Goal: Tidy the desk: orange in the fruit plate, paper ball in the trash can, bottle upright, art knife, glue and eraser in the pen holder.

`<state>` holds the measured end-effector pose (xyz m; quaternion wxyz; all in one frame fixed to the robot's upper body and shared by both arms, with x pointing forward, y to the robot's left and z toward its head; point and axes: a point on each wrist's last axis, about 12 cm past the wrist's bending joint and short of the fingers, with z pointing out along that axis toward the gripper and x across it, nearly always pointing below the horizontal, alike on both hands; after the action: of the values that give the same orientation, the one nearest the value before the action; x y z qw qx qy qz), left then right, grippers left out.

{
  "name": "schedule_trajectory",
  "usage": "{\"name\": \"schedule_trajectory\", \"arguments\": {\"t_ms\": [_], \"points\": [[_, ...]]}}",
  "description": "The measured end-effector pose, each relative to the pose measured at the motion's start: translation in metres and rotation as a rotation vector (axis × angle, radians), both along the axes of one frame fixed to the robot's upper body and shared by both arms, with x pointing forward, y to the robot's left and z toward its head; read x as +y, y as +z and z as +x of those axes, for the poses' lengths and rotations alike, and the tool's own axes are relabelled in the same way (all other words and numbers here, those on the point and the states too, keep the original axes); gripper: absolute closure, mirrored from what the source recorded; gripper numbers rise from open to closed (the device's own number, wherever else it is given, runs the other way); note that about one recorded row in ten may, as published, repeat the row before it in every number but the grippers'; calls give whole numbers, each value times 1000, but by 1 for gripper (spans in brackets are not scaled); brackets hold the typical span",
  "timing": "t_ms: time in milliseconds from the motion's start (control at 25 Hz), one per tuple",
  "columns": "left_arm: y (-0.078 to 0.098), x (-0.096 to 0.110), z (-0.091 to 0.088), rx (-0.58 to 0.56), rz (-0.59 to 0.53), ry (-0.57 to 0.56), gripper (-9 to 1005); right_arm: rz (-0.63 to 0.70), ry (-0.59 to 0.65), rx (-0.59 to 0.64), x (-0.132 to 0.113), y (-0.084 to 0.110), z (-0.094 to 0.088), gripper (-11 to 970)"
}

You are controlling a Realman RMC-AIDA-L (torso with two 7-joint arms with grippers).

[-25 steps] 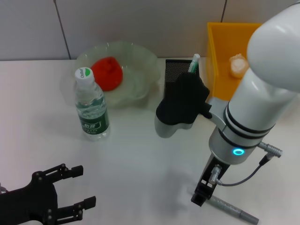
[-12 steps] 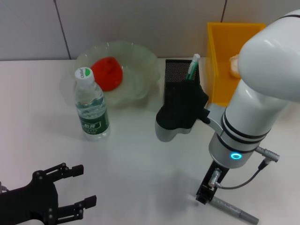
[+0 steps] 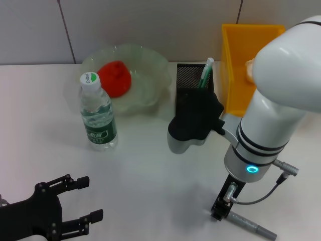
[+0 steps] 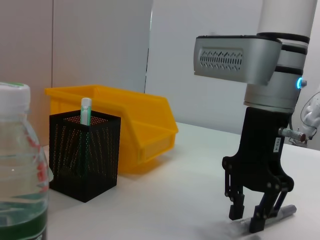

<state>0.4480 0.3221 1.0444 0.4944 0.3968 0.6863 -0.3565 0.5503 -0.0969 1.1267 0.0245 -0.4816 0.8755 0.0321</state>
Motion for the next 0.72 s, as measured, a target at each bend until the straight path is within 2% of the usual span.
{"name": "schedule_trajectory", "arguments": {"t_ms": [480, 560, 720], "points": [[0, 0, -1, 1, 0, 2, 197, -18, 3, 18, 1, -4, -3, 685], [-1, 1, -1, 2, 0, 3, 197, -10, -3, 14, 2, -2, -2, 698], [0, 1, -2, 2, -2, 3, 197, 26, -24, -11, 0, 13, 2, 800]]}}
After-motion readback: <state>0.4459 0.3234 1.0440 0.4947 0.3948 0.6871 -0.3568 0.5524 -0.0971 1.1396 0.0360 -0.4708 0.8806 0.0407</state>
